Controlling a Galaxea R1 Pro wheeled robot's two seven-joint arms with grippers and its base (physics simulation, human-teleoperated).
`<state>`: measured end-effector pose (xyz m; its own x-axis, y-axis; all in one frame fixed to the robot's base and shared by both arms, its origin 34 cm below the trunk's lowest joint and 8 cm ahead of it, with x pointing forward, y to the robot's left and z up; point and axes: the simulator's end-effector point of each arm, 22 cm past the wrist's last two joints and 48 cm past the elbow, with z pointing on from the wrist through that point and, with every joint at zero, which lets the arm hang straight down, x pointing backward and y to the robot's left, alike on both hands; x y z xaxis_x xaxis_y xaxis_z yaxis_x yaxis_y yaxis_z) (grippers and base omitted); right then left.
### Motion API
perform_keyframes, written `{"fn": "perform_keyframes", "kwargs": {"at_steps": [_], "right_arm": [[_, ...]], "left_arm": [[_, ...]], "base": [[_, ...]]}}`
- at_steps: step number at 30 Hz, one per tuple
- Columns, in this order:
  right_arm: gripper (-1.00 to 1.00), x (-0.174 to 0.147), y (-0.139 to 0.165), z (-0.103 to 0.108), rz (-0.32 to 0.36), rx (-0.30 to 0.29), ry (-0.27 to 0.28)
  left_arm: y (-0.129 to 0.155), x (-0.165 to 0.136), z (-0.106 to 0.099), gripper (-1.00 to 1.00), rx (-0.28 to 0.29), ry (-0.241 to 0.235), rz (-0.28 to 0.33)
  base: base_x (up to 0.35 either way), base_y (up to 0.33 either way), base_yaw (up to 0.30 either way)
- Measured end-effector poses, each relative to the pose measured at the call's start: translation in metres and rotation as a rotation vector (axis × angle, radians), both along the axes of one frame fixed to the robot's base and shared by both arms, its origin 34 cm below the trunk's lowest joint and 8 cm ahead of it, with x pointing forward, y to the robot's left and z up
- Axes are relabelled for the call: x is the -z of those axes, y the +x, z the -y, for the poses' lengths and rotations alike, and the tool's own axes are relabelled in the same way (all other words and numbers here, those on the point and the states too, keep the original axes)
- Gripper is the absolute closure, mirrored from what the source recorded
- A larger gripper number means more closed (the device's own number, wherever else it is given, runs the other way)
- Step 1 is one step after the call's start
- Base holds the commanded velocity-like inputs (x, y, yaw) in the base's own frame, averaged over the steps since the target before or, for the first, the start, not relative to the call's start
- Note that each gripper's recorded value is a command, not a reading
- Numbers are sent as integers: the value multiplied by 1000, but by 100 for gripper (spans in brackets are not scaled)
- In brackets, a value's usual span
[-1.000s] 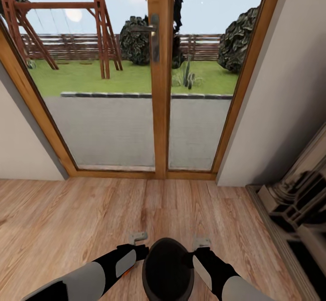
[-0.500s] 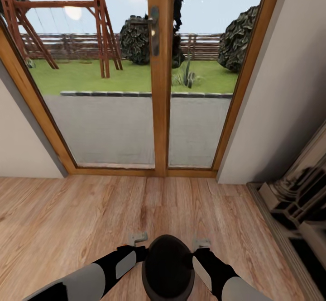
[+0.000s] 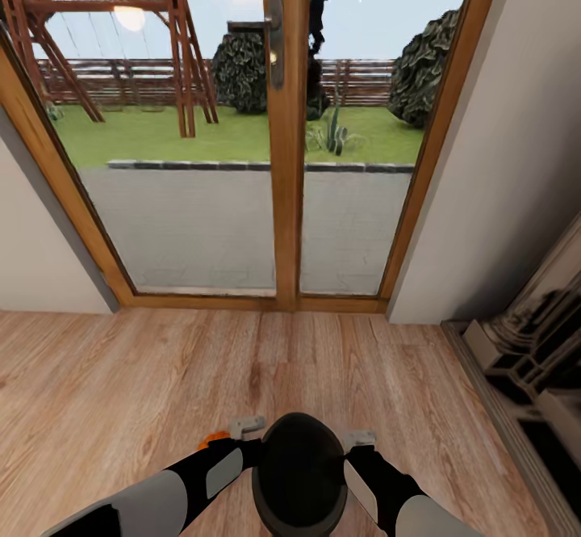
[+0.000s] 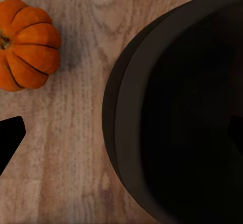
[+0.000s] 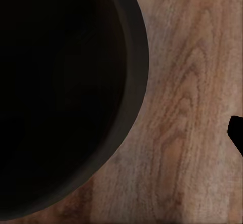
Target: Place each of the two pumpkins and all three candles from the living room inside a cabinet in the living room (use any cabinet), then make sure every cabinet is closed, and position the cauldron so it is next to a table in the living room.
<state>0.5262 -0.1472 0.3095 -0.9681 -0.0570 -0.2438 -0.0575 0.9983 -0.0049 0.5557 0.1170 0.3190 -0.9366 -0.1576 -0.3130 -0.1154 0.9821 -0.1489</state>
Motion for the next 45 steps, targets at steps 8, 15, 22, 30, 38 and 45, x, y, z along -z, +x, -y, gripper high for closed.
{"fn": "perform_keyframes", "kwargs": {"at_steps": [8, 15, 22, 30, 38, 45], "right_arm": [[-100, 17, -4, 0, 0, 0, 0], [-100, 33, -7, 0, 0, 0, 0], [-100, 48, -11, 0, 0, 0, 0], [-100, 66, -16, 1, 0, 0, -1], [-100, 84, -18, 8, 8, 3, -9], [-100, 98, -16, -2, 34, -4, 43]], "left_arm": [[-4, 17, 1, -100, 1, -4, 0], [-7, 32, 3, -100, 5, -14, 2], [-11, 48, 3, -100, 5, -15, 2], [-15, 65, 4, -100, 6, -17, 3], [-22, 84, 6, -100, 7, -20, 1], [-26, 100, 6, -100, 7, -20, 1]], "base": [[0, 0, 0], [0, 0, 0], [0, 0, 0], [0, 0, 0], [0, 0, 0], [0, 0, 0]]}}
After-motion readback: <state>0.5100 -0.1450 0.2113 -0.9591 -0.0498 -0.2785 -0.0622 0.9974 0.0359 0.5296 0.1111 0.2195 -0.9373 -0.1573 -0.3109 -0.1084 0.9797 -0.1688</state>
